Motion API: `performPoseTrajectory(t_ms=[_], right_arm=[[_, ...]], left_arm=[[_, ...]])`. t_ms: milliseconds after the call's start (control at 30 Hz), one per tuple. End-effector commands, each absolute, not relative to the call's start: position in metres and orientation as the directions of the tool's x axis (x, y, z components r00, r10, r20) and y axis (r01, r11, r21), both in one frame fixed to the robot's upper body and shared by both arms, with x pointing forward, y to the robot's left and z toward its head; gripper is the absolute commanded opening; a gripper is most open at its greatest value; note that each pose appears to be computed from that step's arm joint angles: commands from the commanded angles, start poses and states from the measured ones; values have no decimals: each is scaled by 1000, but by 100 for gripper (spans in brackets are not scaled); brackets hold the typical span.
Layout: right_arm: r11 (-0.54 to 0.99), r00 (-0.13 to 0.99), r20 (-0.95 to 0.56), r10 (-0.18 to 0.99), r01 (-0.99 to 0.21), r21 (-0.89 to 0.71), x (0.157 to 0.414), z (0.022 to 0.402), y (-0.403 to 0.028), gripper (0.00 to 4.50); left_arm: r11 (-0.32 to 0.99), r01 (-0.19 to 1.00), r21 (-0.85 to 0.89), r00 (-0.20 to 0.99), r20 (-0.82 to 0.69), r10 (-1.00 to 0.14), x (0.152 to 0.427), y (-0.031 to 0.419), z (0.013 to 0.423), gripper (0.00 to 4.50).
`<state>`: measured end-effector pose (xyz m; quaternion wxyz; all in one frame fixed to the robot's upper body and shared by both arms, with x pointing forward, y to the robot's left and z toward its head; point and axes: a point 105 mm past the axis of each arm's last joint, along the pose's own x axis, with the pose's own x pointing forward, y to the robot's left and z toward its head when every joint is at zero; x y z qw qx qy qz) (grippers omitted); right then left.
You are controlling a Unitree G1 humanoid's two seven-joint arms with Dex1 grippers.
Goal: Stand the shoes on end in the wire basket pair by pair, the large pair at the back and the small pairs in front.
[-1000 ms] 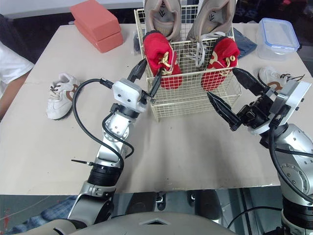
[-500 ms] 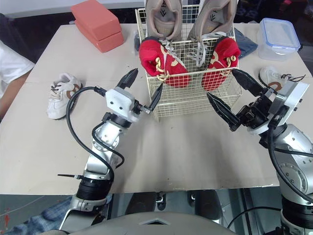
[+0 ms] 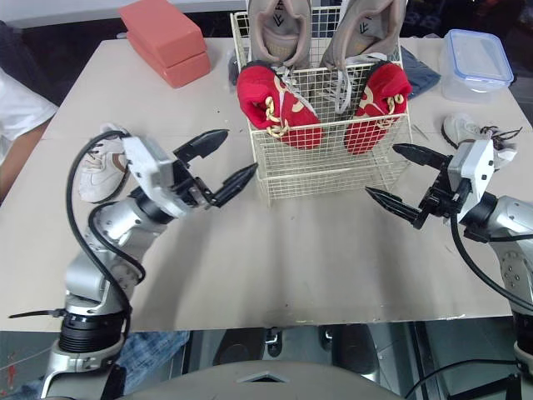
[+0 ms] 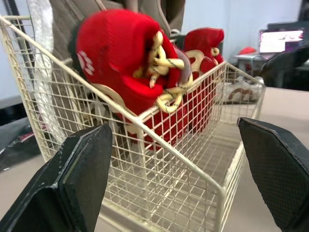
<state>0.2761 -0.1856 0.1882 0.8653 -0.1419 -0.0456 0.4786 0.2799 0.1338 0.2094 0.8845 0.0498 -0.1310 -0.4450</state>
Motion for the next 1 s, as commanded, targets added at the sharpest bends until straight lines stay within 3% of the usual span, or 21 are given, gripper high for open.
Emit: performPoseTrajectory(t_ms=[33, 167, 333, 533, 600, 767, 833, 900, 1000], right_arm=[[412, 478, -98, 873, -831, -374, 282, 201, -183, 450], [286, 403, -190, 895, -847, -448, 290, 200, -173, 450], [146, 308, -281, 909, -867, -477, 297, 202, -159, 450], [61, 290, -398, 870, -866, -496, 309, 202, -155, 450], [32, 287, -449, 846, -869, -494, 312, 198, -154, 368], [-13, 260, -459, 850, -859, -511, 315, 199, -136, 110], [-16, 267, -458, 848, -851, -525, 317, 200, -134, 46], [-12, 276, -454, 847, -845, -535, 321, 201, -133, 6], [-4, 282, -437, 854, -837, -547, 325, 203, -130, 1]], left_arm=[[412, 879, 238, 412, 55, -910, 256, 142, 228, 447], [312, 936, 162, 335, -146, -931, 242, 158, 233, 447], [169, 971, 167, 192, -134, -972, 221, 150, 261, 447], [131, 976, 171, 154, -126, -980, 214, 147, 271, 447], [133, 976, 171, 156, -127, -980, 215, 146, 271, 450], [140, 976, 168, 162, -124, -979, 215, 145, 270, 450], [139, 977, 161, 162, -143, -976, 214, 147, 267, 450], [150, 976, 156, 177, -175, -968, 215, 151, 263, 450], [176, 972, 155, 208, -225, -952, 218, 159, 256, 450]])
